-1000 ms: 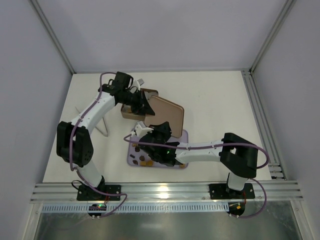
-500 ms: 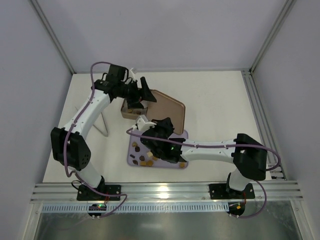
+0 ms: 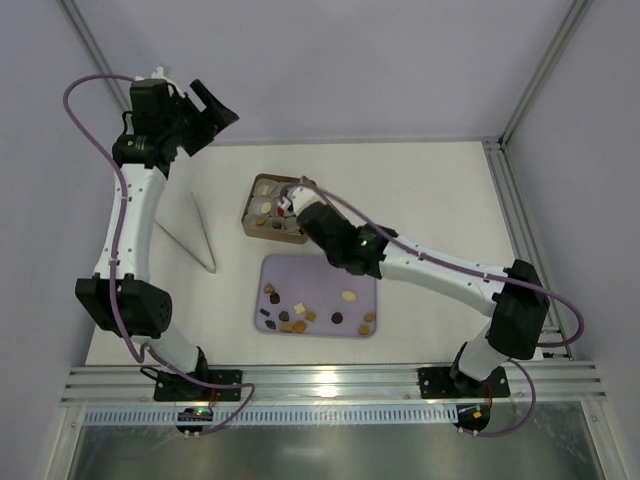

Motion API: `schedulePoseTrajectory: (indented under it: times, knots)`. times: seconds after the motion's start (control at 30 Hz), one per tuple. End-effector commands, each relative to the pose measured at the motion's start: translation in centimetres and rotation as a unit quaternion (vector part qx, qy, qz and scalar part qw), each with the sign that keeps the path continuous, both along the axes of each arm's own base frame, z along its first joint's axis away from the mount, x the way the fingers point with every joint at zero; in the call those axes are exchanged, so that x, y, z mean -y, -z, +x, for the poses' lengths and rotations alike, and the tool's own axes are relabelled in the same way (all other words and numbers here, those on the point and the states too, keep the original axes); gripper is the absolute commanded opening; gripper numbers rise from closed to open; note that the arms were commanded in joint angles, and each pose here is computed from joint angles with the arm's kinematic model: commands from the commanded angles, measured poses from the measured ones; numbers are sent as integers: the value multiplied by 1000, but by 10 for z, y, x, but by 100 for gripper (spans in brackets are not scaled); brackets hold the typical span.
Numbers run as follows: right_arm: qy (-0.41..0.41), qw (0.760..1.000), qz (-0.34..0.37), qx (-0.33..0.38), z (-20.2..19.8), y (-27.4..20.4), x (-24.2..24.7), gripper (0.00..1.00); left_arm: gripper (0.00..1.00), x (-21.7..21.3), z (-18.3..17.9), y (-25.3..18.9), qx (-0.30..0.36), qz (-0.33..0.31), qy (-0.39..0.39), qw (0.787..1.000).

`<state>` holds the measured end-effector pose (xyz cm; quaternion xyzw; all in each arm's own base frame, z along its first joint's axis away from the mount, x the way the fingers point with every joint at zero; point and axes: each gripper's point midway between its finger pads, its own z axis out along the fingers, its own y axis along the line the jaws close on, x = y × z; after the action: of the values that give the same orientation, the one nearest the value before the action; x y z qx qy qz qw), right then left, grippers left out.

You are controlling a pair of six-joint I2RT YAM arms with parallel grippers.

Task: Pack the chocolate

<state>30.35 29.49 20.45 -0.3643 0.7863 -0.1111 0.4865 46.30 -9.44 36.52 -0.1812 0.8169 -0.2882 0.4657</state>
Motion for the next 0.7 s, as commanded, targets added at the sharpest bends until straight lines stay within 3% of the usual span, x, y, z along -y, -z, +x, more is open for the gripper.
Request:
schedulePoseTrajectory:
  times: [0.0, 0.2, 0.23, 0.3, 0.37, 0.4, 0.57, 0.6, 0.67]
  knots:
    - [-74, 963, 241, -92, 10, -63, -38, 4, 84, -19, 3, -7, 26, 15, -44, 999]
    - [-108, 864, 456, -183, 62, -100, -64, 4, 86, -21, 9, 24, 22, 39, -29, 999]
    - [-119, 832, 494, -222, 59, -104, -73, 4, 86, -20, 10, 28, 23, 42, -23, 999]
    - [-134, 797, 546, -221, 80, -117, -75, 4, 88, -19, 12, 38, 26, 45, -20, 998]
    - [-131, 750, 589, -271, 87, -107, -85, 4, 90, -20, 14, 43, 33, 53, -18, 998]
    - [-146, 732, 611, -264, 93, -118, -89, 4, 90, -20, 17, 49, 35, 54, -17, 998]
    - [-125, 659, 665, -329, 126, -75, -109, 4, 90, -21, 24, 73, 23, 65, -12, 998]
    - [-132, 635, 685, -333, 129, -81, -112, 4, 90, -23, 26, 78, 20, 68, -15, 997]
    - [-116, 613, 697, -353, 143, -57, -118, 4, 90, -24, 29, 90, 12, 68, -19, 997]
